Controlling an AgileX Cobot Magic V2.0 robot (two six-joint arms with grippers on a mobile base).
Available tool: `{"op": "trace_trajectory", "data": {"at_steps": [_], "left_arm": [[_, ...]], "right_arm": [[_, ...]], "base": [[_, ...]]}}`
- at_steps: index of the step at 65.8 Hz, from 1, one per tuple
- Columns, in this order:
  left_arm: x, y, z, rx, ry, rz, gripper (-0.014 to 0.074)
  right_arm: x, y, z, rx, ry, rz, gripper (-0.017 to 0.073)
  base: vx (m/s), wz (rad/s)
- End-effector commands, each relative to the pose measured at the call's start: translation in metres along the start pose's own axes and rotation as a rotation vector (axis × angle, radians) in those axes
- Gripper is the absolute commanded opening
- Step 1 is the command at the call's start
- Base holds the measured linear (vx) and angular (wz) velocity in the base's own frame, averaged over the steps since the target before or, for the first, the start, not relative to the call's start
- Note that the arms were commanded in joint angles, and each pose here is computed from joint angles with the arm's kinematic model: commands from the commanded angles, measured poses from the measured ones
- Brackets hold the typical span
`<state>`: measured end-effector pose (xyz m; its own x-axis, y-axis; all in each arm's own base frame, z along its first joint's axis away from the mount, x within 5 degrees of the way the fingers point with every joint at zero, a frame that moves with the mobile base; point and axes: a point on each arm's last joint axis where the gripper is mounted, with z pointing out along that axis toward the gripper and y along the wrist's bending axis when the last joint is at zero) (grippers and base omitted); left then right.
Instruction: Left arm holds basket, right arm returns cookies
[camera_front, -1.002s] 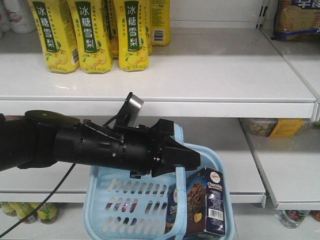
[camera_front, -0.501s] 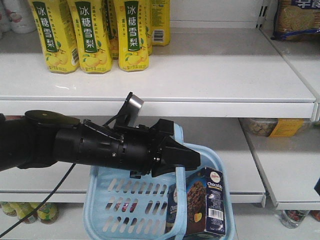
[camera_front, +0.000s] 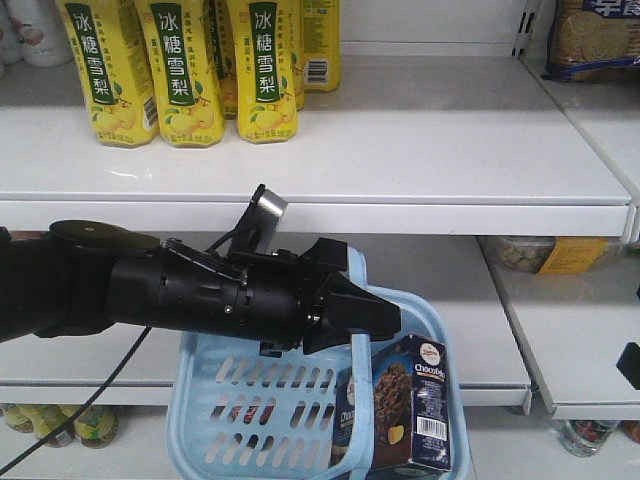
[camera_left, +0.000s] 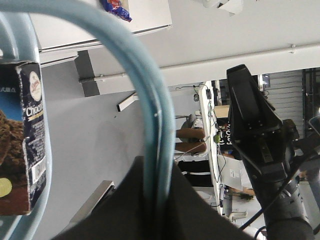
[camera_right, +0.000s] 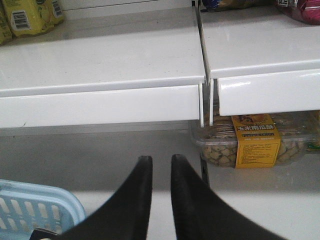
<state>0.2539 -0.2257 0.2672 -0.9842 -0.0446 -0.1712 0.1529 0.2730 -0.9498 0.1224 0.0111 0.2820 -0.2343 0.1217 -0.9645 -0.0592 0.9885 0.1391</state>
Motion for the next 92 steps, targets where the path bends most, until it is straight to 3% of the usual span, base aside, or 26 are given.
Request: {"op": "trace_trajectory", "data": {"at_steps": [1,21,36,47,56,63,78,92], "left_arm": [[-0.009,-0.031,-0.01,0.124,-0.086,0.008,-0.0003],[-0.009,-0.031,-0.01,0.124,-0.086,0.008,-0.0003],[-0.009,-0.031,-0.01,0.124,-0.086,0.008,-0.0003],[-0.009,-0.031,-0.01,0.124,-0.086,0.008,-0.0003],[-0.009,-0.031,-0.01,0.124,-0.086,0.008,-0.0003],[-0.009,-0.031,-0.01,0.124,-0.086,0.008,-0.0003],[-0.009,-0.031,-0.01,0.124,-0.086,0.008,-0.0003],[-0.009,-0.031,-0.01,0.124,-0.086,0.008,-0.0003]], "right_arm": [[-0.019,0.002,-0.001,-0.005,-0.108,-0.01,0.0185],[-0.019,0.002,-0.001,-0.005,-0.108,-0.01,0.0439],[-0.019,0.002,-0.001,-0.007,-0.108,0.01,0.0462],[-0.017,0.002,0.001,-0.012,-0.087,0.092,0.0462],[-0.02,0.01,0.012,-0.054,0.043,0.173,0.0466],[-0.027,0.026,0.022,-0.131,0.149,0.199,0.0466],[-0.031,0.062,0.047,-0.261,0.466,0.208,0.0466],[-0.019,0.077,0.065,-0.317,0.662,0.241,0.0477]], "base": [[0.0,0.0],[0.0,0.0],[0.0,0.0],[0.0,0.0],[0.0,0.0],[0.0,0.0],[0.0,0.0],[0.0,0.0]]}}
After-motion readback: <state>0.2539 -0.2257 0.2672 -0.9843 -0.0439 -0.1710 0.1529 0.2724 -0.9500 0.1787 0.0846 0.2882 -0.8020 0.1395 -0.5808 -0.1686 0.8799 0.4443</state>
